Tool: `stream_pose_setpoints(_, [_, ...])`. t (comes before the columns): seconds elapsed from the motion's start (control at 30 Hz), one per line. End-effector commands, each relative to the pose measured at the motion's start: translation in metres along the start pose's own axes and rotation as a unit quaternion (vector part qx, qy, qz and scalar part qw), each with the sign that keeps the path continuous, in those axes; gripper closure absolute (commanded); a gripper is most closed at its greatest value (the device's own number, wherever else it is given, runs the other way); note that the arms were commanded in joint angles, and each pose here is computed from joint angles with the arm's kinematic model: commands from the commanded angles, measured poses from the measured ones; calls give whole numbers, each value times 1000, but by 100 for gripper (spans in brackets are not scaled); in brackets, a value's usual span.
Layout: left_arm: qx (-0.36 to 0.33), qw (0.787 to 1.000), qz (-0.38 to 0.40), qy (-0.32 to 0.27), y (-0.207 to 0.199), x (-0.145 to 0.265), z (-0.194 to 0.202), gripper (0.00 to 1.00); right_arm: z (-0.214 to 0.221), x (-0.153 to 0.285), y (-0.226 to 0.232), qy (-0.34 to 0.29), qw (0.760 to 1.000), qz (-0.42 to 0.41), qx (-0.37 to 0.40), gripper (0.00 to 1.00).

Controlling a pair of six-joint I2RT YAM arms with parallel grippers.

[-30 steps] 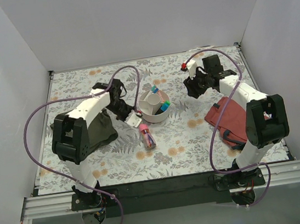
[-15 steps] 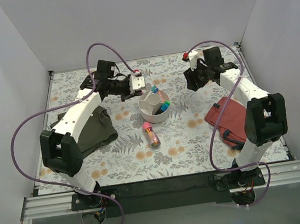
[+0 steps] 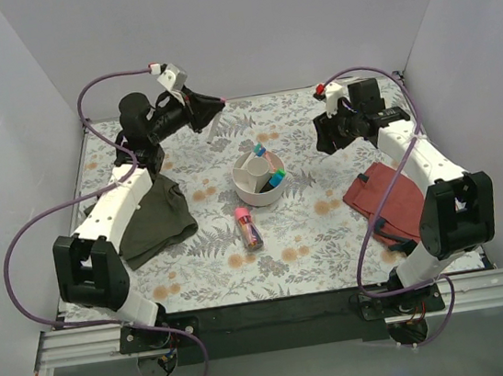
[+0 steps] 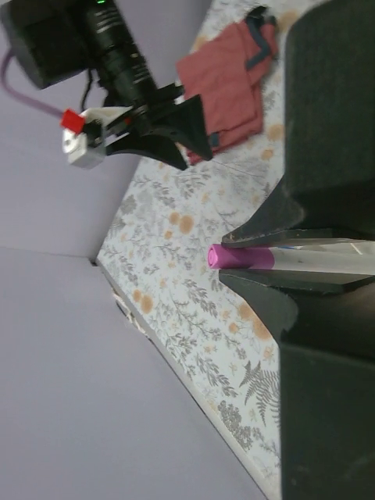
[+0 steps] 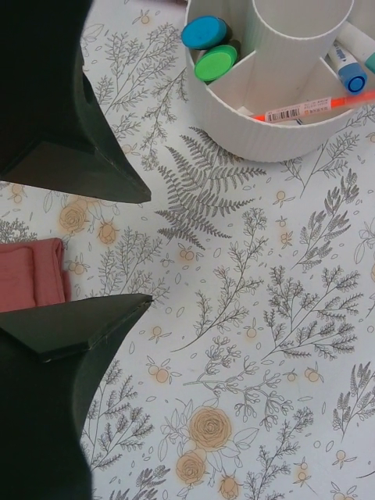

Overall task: Sort the stationery into containers
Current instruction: Place the pen in the storage box.

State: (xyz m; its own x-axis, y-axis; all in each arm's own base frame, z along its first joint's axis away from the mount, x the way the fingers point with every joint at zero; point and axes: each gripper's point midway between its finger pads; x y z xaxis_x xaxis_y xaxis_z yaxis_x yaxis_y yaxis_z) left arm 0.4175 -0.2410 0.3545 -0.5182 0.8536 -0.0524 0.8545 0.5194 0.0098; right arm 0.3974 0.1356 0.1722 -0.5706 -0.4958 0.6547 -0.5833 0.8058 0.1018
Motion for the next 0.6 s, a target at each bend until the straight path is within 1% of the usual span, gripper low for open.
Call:
stream_pose_setpoints(0.0, [159,982,-82,-58,36,-11,-7,100,-5,1,7,-10,1000,-18,-13,41])
stream_pose_setpoints(0.03, [182,978,-86,-59,39,-13,-3,100,-5,-1,5,-8,1000,-17,-15,41])
stream_pose_setpoints(0.07, [188,977,-90,-52,44,-17,9,100,-4,-2,5,-7,1000,-18,-16,41])
stream_pose_setpoints(0.17, [182,978,-92,-49,51,-26,21,100,-8,-1,7,-17,999,-18,-23,41])
stream_pose_setpoints(0.23, [175,980,-83,-52,52,-30,23,100,-8,1,10,-22,999,-22,-28,41])
stream_pose_setpoints(0.27, [170,981,-77,-47,53,-33,31,100,-9,1,11,-26,999,-22,-31,41])
stream_pose_setpoints(0.33, [161,984,-55,-46,49,-37,35,100,-4,1,10,-22,999,-20,-36,41])
stream_pose_setpoints(0.57, [157,987,-15,-32,38,-57,66,100,4,0,4,-14,999,-3,-29,41])
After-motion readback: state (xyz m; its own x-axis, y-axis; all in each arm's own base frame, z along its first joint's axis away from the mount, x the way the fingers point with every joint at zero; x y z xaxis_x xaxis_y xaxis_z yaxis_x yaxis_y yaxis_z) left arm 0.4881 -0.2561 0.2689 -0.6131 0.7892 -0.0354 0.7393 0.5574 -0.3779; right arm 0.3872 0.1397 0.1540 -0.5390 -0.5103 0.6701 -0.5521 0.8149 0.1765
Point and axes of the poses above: each gripper's point midway between its finger pads, its own x axis back along the fingers, its own y axis along the line the jaws close on, z = x × y, and after that the axes turned 3 degrees about -x, right-handed
